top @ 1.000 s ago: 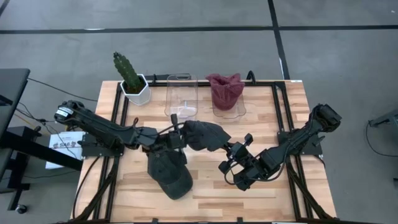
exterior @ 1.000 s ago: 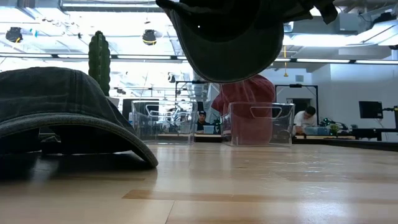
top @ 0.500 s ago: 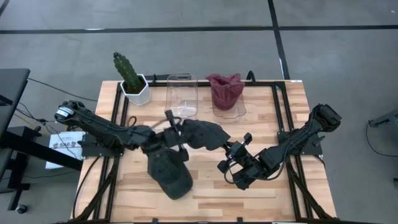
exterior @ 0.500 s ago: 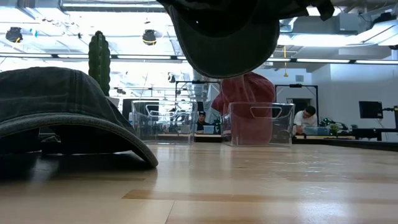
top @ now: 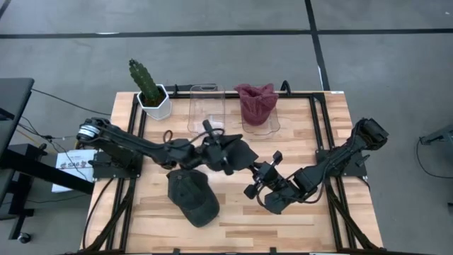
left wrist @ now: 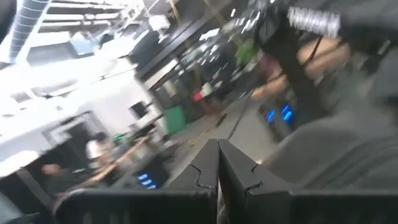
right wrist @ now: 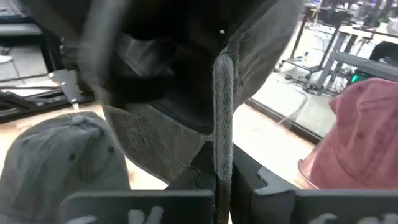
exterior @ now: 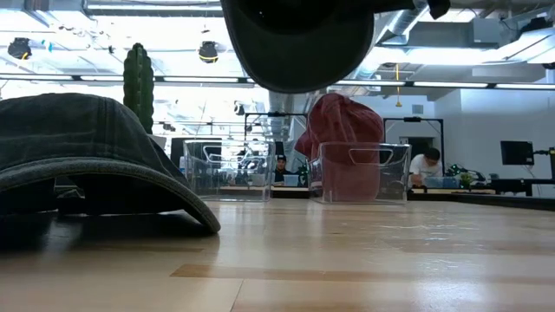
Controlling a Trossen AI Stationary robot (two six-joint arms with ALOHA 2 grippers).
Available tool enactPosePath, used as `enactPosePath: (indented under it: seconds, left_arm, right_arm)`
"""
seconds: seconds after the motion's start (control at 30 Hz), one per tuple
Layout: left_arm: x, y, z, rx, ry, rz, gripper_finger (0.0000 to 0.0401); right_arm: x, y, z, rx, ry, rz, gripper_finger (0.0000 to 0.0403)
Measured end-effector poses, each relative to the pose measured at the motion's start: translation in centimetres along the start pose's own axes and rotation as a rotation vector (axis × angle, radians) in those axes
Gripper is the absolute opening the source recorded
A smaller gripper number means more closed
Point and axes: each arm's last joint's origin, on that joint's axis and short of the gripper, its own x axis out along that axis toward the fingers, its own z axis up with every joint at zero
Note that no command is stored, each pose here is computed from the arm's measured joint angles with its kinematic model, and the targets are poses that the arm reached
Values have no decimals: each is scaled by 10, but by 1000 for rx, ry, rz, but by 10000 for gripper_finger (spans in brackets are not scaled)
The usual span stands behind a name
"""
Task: Pick & Place hat
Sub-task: Put the right black cap into the left transparent bin
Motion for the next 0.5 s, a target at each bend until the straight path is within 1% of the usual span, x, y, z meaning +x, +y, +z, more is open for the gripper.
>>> enactPosePath:
  seconds: [0.07,0.17,0.33,0.43,0.5]
  left_arm:
    - [7,-2,-2,73,43,37,4]
    - [16,5,2,126,48,76,4]
    - [27,24,6,167,46,142,4]
    - [34,37,11,166,33,185,4]
    - [37,42,12,163,23,193,4]
  right_arm:
    - [-3,2,0,-8,-1,18,1]
    - [-9,4,-1,-16,-3,36,1]
    - [-18,8,-4,-29,-6,67,1]
    - [-23,9,-4,-29,-11,77,1]
    - [-24,10,-5,-27,-15,77,1]
